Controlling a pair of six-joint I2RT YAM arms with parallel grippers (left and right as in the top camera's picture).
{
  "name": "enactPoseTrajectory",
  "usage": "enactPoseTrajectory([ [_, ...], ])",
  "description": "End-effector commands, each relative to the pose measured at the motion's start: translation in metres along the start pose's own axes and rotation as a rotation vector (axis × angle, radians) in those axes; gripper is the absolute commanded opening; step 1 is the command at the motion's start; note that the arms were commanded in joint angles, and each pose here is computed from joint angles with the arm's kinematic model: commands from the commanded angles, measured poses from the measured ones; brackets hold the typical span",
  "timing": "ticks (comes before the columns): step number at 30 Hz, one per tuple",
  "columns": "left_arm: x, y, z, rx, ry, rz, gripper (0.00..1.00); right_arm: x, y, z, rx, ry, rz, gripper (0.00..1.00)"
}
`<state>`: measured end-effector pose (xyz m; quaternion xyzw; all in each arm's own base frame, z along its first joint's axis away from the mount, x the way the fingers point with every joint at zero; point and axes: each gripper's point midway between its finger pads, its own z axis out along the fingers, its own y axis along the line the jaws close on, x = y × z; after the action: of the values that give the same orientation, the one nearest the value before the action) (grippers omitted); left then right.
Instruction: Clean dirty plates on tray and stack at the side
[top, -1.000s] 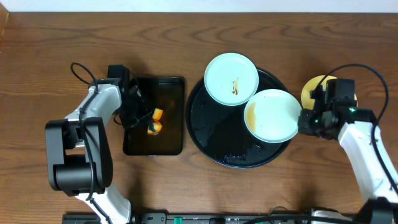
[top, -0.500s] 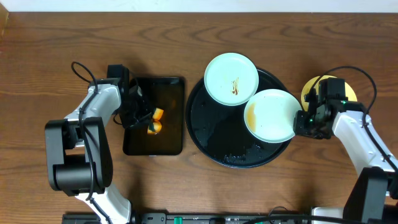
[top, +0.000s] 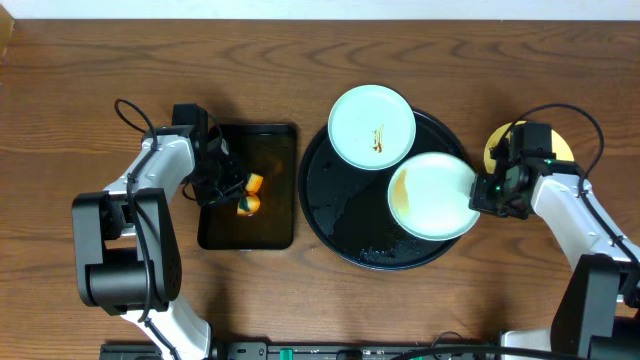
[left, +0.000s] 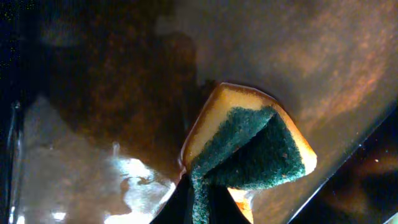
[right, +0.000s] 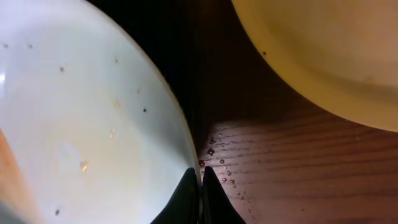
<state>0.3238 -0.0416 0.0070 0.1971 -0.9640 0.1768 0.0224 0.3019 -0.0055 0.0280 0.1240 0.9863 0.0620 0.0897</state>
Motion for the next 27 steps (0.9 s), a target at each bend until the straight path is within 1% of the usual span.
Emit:
enactPoseTrajectory([
  [1,0.002,0.007,0.007,-0.020,0.019,0.006,0.08,-0.006,-0.002,-0.002,0.006,-0.013,0.016,0.01],
  [8,0.002,0.007,0.007,-0.020,0.019,0.006,0.07,-0.014,0.000,-0.014,-0.002,-0.061,-0.004,0.01],
  [17,0.002,0.007,0.007,-0.020,0.019,0.006,0.08,-0.041,0.013,-0.083,-0.018,-0.305,-0.161,0.01],
  [23,0.002,0.007,0.007,-0.020,0.018,0.006,0.07,-0.050,0.012,-0.113,0.056,-0.423,-0.261,0.01],
  [27,0.002,0.007,0.007,-0.020,0.019,0.006,0.08,-0.059,0.010,-0.130,0.194,-0.503,-0.326,0.01],
])
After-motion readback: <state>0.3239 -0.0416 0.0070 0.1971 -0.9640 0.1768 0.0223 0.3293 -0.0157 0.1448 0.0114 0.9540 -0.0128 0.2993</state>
